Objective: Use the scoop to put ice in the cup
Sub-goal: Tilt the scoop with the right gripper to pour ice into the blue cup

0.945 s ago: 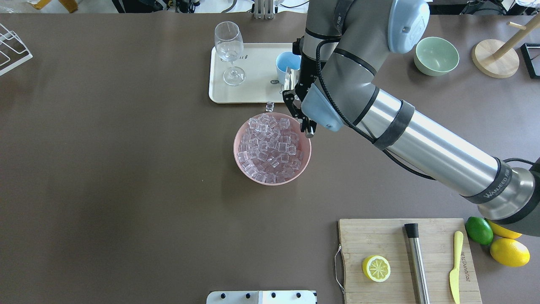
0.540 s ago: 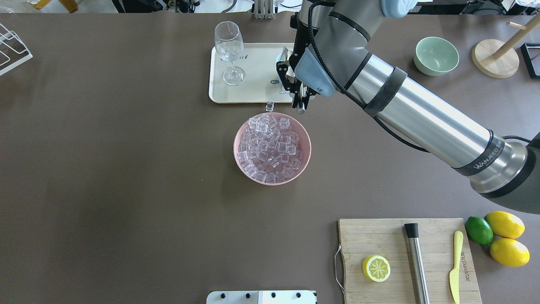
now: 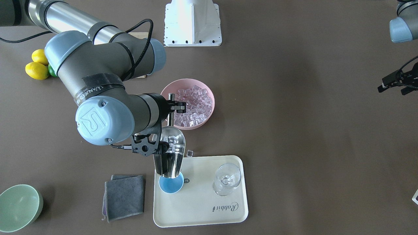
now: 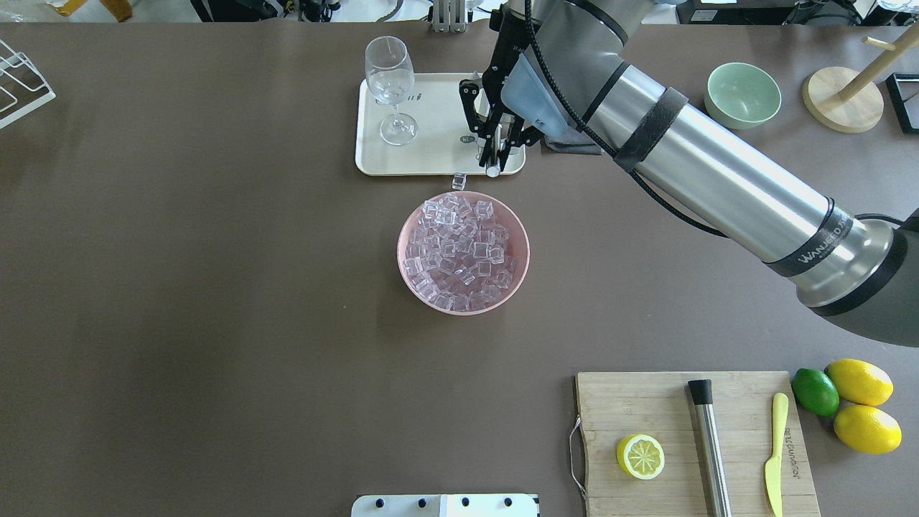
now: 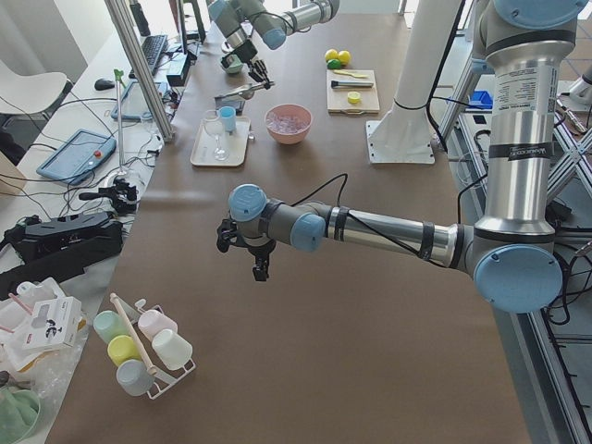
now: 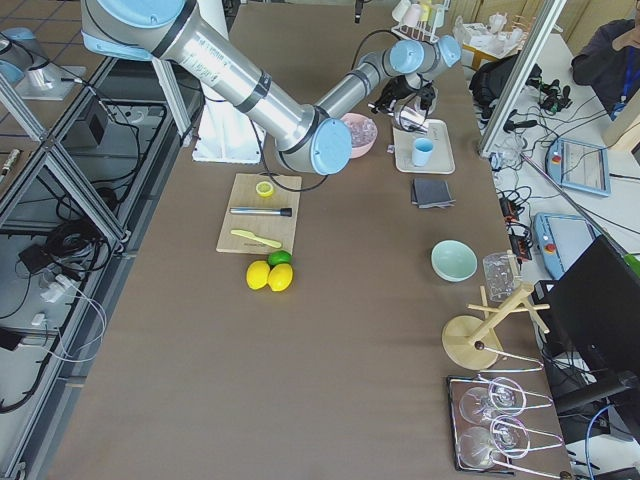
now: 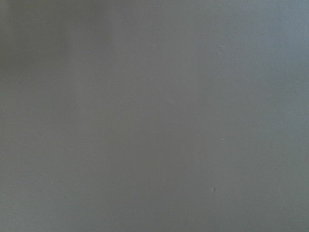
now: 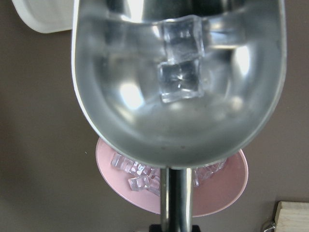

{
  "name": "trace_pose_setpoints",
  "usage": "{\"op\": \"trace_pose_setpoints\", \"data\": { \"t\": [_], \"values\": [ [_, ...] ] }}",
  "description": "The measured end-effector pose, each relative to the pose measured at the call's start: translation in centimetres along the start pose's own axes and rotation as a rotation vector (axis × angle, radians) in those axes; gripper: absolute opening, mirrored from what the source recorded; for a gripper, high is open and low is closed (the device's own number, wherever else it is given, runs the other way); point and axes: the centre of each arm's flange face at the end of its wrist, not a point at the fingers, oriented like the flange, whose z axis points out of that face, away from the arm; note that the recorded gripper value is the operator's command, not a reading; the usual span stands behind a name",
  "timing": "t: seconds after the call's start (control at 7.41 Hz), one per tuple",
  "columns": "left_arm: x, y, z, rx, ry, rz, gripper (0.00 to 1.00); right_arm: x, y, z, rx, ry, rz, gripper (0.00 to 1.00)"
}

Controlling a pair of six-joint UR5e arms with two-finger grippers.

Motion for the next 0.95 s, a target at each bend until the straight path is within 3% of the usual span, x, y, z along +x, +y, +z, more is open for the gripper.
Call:
{"op": "trace_pose_setpoints", "data": {
  "t": [0.54, 0.95],
  "values": [
    [-0.24, 0.07, 0.13, -0.003, -0.002, -0.004, 0.99, 1.12, -0.50, 0.99, -0.070, -0.080, 0.014, 0.00],
    [-0.33, 0.10, 0.01, -0.001, -0.002, -0.006, 0.99, 0.90, -0.30, 0.94, -0.084, -0.102, 0.011, 0.00]
  ]
}}
